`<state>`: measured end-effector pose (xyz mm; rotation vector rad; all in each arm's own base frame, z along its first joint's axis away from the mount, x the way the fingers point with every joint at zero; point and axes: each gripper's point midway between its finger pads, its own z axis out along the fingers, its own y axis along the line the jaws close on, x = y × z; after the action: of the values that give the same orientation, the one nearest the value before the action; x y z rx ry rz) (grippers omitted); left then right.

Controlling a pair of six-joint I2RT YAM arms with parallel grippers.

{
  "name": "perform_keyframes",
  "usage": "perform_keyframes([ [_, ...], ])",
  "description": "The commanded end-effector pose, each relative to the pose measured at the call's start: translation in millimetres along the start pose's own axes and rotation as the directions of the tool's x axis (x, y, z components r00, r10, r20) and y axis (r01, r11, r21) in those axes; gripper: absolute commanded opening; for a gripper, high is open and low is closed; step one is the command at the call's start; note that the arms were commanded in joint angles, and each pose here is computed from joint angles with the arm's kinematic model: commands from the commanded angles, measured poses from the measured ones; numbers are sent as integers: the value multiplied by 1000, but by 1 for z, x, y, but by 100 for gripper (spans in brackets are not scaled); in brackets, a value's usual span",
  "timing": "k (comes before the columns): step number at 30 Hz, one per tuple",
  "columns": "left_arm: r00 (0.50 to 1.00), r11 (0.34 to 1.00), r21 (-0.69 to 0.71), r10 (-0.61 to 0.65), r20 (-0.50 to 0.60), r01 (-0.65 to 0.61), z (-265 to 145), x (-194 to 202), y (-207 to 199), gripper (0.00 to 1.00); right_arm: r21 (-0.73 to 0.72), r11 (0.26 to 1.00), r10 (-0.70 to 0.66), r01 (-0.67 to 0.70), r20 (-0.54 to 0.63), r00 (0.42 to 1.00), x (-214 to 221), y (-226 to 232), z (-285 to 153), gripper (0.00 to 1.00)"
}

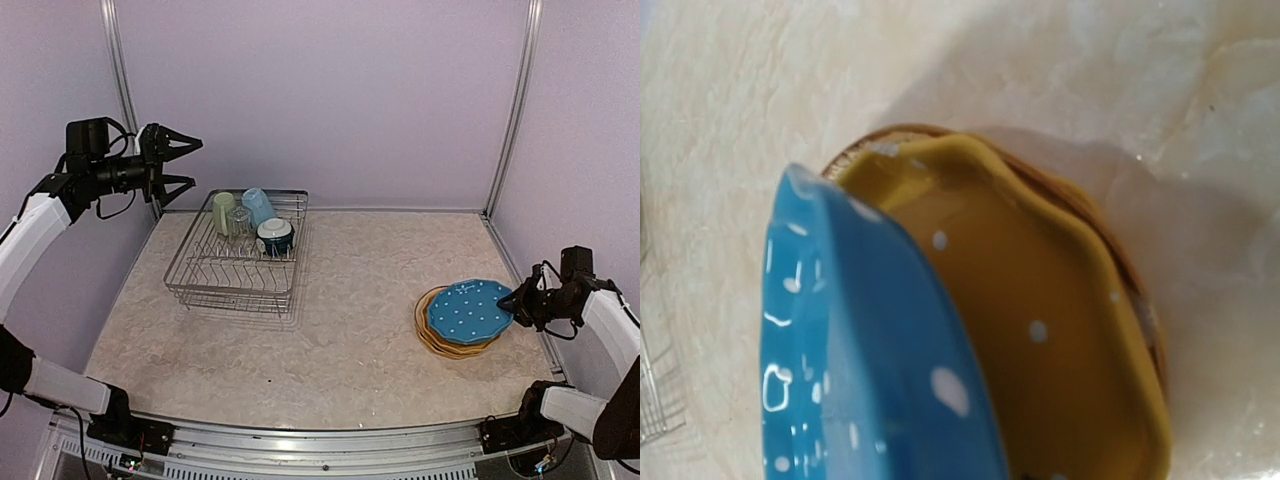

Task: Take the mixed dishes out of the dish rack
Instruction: Place the plate with another plate.

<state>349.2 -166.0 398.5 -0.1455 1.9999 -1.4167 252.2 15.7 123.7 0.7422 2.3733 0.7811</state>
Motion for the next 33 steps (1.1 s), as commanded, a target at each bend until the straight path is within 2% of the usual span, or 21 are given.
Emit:
perform_keyframes([
  [1, 1000, 1000, 7, 26, 9, -26, -3, -2, 1, 99, -90, 996, -16, 18, 20, 1000, -6, 12, 2, 0],
  [4, 1000, 1000, 6, -4, 14, 4, -5, -6, 6, 99, -73, 997, -26, 29, 35, 999, -8, 10, 0, 0],
  [8, 999, 999, 19, -41, -7, 42, -1, -7, 13, 99, -69, 997, -31, 33, 35, 999, -6, 8, 2, 9],
  [14, 1000, 1000, 18, -15, 16, 14, -8, -8, 8, 99, -48, 999, -24, 25, 28, 999, -1, 1, 6, 20],
  [19, 999, 1000, 9, -7, 36, 7, -14, -13, 8, 99, -36, 999, -31, 32, 18, 999, -2, 3, 9, 37],
  [25, 998, 1000, -23, 20, 51, -19, -15, -15, 13, 99, 28, 997, -72, 71, 14, 997, -3, 3, 12, 65],
  [33, 993, 992, -73, 106, 48, -103, -10, -16, 35, 99, 80, 991, -111, 108, 22, 994, -6, 5, 7, 82],
])
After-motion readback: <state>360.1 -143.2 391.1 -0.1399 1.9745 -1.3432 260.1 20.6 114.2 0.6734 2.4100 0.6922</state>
